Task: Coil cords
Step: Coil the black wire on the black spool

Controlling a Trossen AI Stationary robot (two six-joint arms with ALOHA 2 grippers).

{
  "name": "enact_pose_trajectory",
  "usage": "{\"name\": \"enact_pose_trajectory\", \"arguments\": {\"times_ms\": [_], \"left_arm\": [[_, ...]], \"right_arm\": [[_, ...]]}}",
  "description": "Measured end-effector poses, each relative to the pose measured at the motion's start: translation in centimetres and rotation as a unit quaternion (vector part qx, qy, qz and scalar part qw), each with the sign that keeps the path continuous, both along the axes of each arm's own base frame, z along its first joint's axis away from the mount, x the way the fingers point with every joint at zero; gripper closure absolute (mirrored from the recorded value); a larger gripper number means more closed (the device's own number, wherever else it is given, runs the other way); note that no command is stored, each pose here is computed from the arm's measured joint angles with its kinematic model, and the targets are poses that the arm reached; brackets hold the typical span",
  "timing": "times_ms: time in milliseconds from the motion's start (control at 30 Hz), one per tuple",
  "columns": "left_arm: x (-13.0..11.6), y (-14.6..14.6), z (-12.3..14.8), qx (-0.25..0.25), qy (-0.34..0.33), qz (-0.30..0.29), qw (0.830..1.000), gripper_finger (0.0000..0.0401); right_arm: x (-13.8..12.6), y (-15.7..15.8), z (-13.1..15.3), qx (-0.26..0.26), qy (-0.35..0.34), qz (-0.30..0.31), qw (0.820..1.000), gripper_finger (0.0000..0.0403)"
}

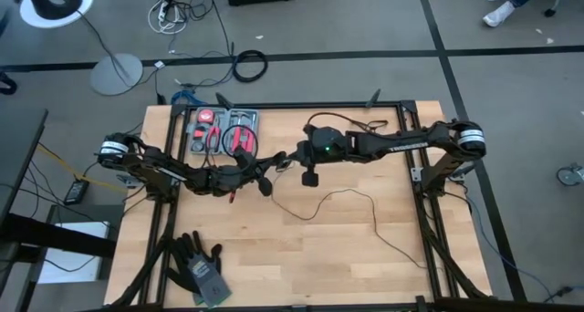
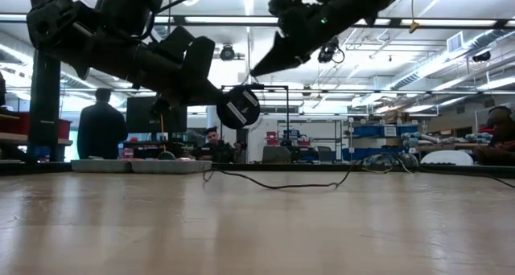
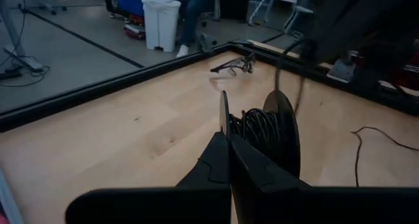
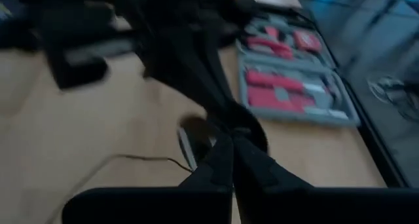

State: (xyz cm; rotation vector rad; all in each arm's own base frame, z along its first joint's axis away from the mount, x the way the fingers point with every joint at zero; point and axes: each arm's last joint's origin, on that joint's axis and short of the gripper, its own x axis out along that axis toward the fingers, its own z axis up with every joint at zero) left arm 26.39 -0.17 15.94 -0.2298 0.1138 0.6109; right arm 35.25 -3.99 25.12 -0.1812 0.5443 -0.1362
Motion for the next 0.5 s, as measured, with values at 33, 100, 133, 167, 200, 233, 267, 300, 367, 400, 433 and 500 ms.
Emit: {"name": "enact_pose_trajectory", "arguments": {"times_ms": [33,100,133,167,200,233,267,300,367,400,433,500], "left_arm": [[0.0,0.0,0.1,0.000,-0.004,-0.001,1.000,0.0401],[0.0,-0.2,0.2,-0.001,-0.011,-0.005,1.000,0.0401],[0.1,-0.4,0.3,-0.001,-0.016,-0.008,1.000,0.0401],[0.1,-0.5,0.4,0.000,-0.019,-0.010,1.000,0.0401],[0.1,-0.6,0.5,0.002,-0.023,-0.013,1.000,0.0401],[0.1,-0.7,0.6,0.007,-0.025,-0.016,1.000,0.0401],[0.1,-0.8,0.6,0.008,-0.026,-0.017,0.999,0.0401],[0.1,-0.8,0.6,0.008,-0.027,-0.017,0.999,0.0401],[0.1,-0.8,0.8,0.008,-0.035,-0.018,0.999,0.0401],[0.1,-0.8,0.9,0.007,-0.041,-0.017,0.999,0.0401],[0.1,-0.8,1.0,0.007,-0.046,-0.017,0.999,0.0401],[0.1,-0.8,1.2,0.009,-0.058,-0.014,0.998,0.0401]], "right_arm": [[-0.4,-0.2,-0.3,0.001,0.003,-0.012,1.000,0.0403],[-1.2,-0.6,-1.4,0.008,0.014,-0.038,0.999,0.0403],[-1.5,-0.8,-2.2,0.016,0.019,-0.049,0.998,0.0403],[-1.9,-1.1,-3.0,0.025,0.021,-0.058,0.998,0.0403],[-2.2,-1.2,-3.7,0.032,0.024,-0.066,0.997,0.0403],[-2.4,-1.3,-4.4,0.040,0.020,-0.072,0.996,0.0403],[-2.6,-1.4,-4.8,0.047,0.010,-0.077,0.996,0.0403],[-2.9,-1.3,-5.3,0.055,0.000,-0.079,0.995,0.0403],[-3.4,-1.2,-6.3,0.067,-0.028,-0.077,0.994,0.0400],[-3.6,-1.1,-6.6,0.073,-0.045,-0.072,0.994,0.0398],[-3.8,-1.0,-6.9,0.078,-0.062,-0.067,0.993,0.0395],[-3.9,-1.0,-7.8,0.091,-0.086,-0.066,0.990,0.0386]]}}
